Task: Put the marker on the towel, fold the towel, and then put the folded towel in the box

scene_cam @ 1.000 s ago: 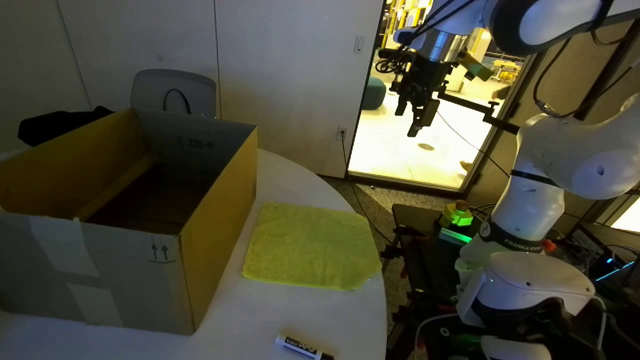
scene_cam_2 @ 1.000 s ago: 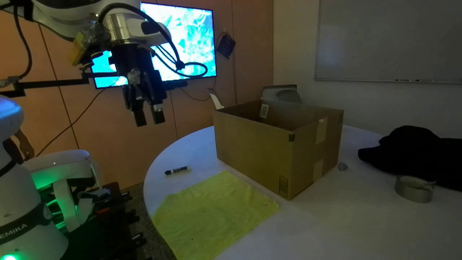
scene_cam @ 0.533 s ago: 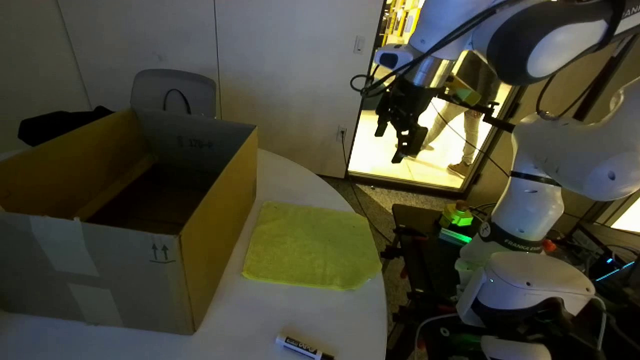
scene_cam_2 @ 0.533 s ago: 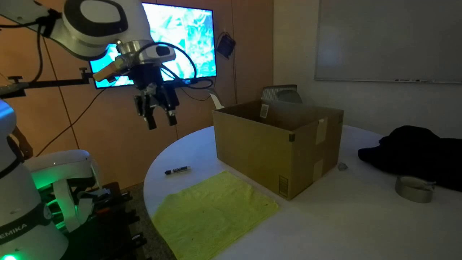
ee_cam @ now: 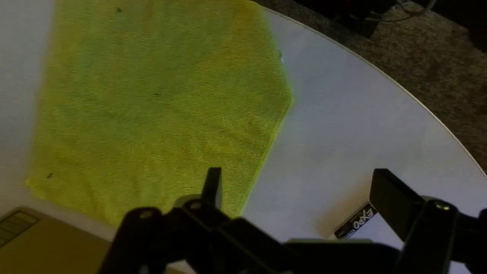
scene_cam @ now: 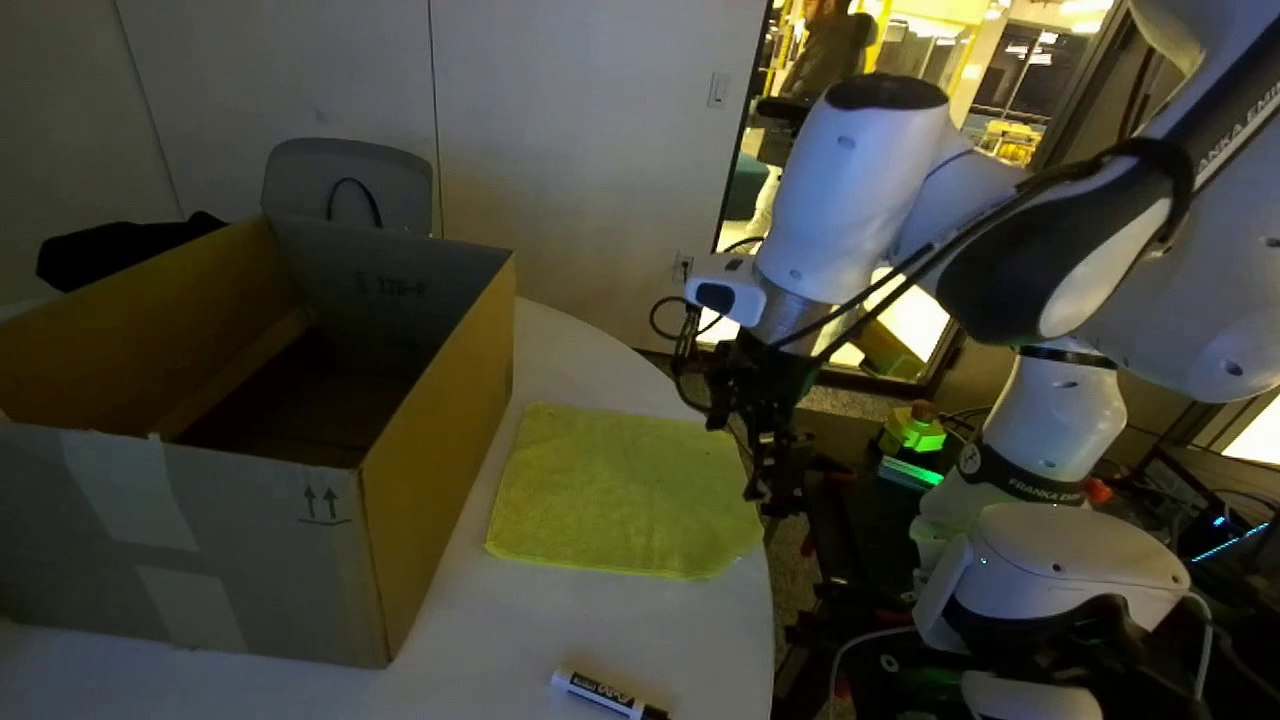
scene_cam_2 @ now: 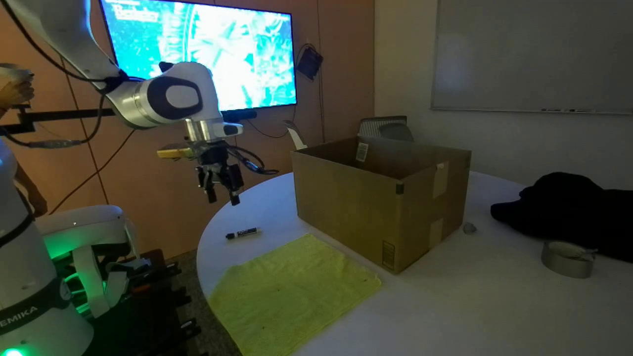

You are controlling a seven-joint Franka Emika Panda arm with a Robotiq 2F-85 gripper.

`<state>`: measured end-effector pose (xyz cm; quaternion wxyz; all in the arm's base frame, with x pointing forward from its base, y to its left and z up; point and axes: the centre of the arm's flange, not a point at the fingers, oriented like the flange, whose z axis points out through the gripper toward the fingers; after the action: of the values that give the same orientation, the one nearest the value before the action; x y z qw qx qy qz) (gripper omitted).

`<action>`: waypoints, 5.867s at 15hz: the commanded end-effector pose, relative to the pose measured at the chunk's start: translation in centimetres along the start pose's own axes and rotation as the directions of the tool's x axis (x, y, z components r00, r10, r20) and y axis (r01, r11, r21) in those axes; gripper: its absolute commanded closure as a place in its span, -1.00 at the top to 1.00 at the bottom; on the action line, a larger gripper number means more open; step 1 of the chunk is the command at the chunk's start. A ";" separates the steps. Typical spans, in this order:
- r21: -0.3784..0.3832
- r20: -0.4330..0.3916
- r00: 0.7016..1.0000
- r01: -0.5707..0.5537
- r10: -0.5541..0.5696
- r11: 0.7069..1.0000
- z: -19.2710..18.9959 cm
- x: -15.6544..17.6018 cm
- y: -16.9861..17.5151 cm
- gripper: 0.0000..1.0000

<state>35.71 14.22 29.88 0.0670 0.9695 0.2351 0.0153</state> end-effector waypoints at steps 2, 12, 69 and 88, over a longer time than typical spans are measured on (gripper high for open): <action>0.097 -0.024 0.995 -0.096 0.098 0.991 5.1 5.4 -4.5 1.00; 0.196 -0.052 0.950 -0.293 0.309 0.936 11.3 11.1 -9.7 1.00; -0.356 0.118 0.947 -0.241 0.299 0.903 21.3 2.9 8.5 0.00; -0.119 -0.045 0.996 -0.083 0.078 0.989 17.7 3.1 -0.1 1.00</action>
<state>40.30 12.50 12.62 0.1582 0.9735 0.1588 0.0451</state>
